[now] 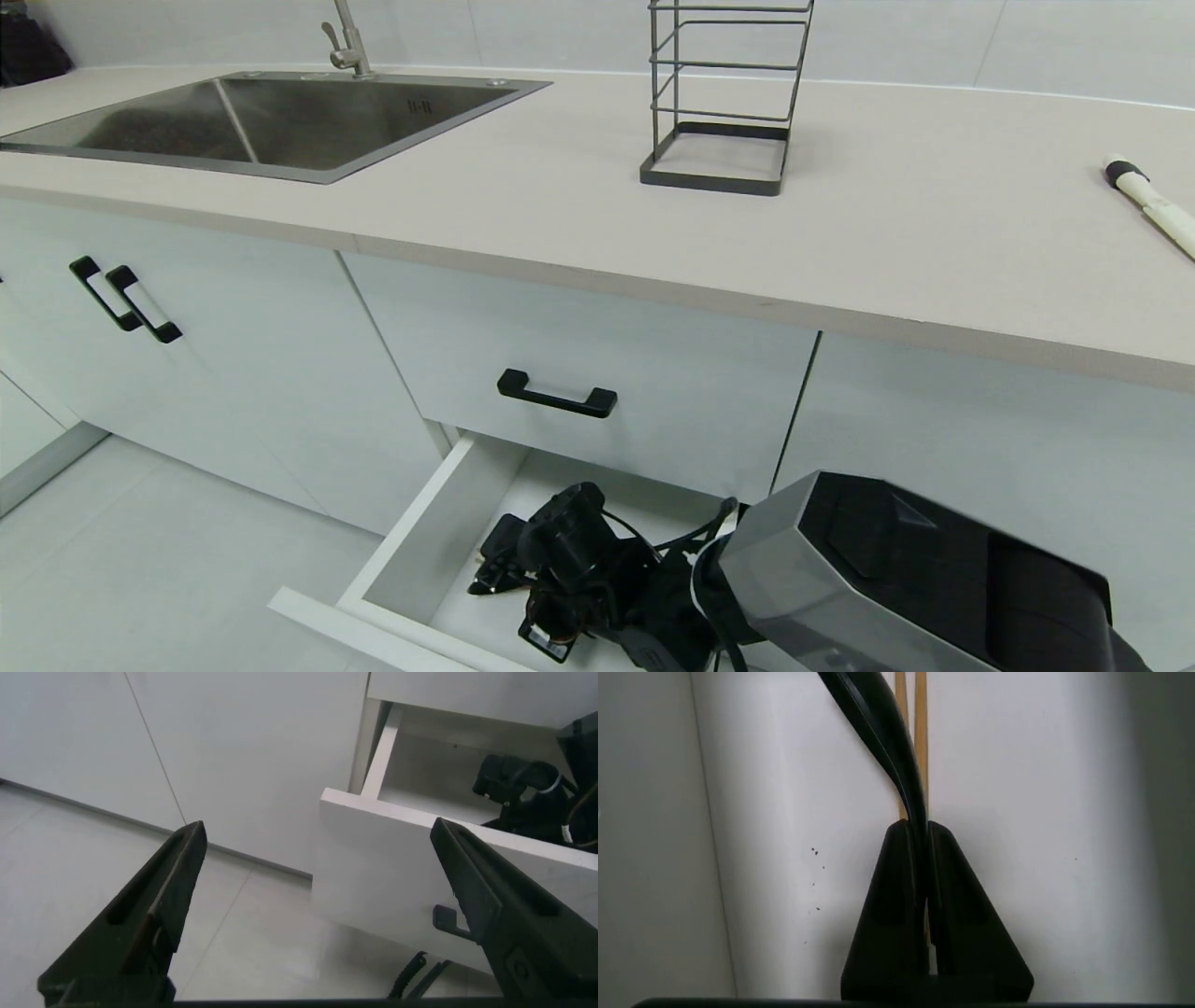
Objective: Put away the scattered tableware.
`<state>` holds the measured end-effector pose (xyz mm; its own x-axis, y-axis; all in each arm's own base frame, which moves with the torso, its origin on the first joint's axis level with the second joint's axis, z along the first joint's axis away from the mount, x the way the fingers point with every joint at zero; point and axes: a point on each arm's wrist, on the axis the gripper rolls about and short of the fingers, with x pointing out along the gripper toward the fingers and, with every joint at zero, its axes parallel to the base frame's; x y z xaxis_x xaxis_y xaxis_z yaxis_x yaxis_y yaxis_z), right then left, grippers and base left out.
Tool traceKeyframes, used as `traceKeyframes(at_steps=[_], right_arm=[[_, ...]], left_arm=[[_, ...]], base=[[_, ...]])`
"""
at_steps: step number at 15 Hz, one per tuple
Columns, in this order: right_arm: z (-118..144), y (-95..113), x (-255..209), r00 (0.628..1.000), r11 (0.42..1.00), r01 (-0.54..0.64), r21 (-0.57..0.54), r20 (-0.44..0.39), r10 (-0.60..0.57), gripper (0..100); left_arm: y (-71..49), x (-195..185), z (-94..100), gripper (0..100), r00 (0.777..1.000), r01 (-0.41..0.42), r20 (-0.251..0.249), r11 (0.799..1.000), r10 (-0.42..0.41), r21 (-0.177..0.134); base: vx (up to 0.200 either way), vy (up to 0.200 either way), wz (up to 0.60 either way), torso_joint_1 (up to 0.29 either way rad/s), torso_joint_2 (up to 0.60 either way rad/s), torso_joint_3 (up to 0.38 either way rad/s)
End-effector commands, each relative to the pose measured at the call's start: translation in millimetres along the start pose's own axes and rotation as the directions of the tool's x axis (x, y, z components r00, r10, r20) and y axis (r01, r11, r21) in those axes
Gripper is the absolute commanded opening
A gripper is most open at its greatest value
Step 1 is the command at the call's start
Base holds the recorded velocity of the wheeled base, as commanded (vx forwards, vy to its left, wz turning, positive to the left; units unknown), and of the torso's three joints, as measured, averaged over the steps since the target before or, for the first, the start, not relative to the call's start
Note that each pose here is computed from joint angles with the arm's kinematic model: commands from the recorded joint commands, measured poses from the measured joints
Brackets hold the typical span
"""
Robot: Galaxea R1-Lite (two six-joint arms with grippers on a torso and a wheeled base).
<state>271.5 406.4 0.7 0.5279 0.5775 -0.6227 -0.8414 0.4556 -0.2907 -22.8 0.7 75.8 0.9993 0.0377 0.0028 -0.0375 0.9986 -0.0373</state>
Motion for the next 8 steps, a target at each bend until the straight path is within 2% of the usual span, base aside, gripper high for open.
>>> traceKeyframes(at_steps=[1,5,8], right_arm=[[2,0,-1,1.000,1.000,0.001,0.001,0.006,-0.001,100],[21,2,-15,0.998,1.000,0.002,-0.002,0.060,-0.002,100],[45,6,-38,0.993,1.000,0.002,-0.009,0.120,-0.001,100]], left_arm=[[0.0,0,0.0,100,1.000,-0.001,0.000,1.000,0.001,-0.001],[0.0,0,0.0,100,1.000,-0.001,0.000,1.000,0.001,0.000],[0.0,0,0.0,100,1.000,-0.001,0.000,1.000,0.001,-0.001]], base=[[0.000,0.000,0.00,0.000,0.00,0.000],[0.000,0.000,0.00,0.000,0.00,0.000],[0.000,0.000,0.00,0.000,0.00,0.000]])
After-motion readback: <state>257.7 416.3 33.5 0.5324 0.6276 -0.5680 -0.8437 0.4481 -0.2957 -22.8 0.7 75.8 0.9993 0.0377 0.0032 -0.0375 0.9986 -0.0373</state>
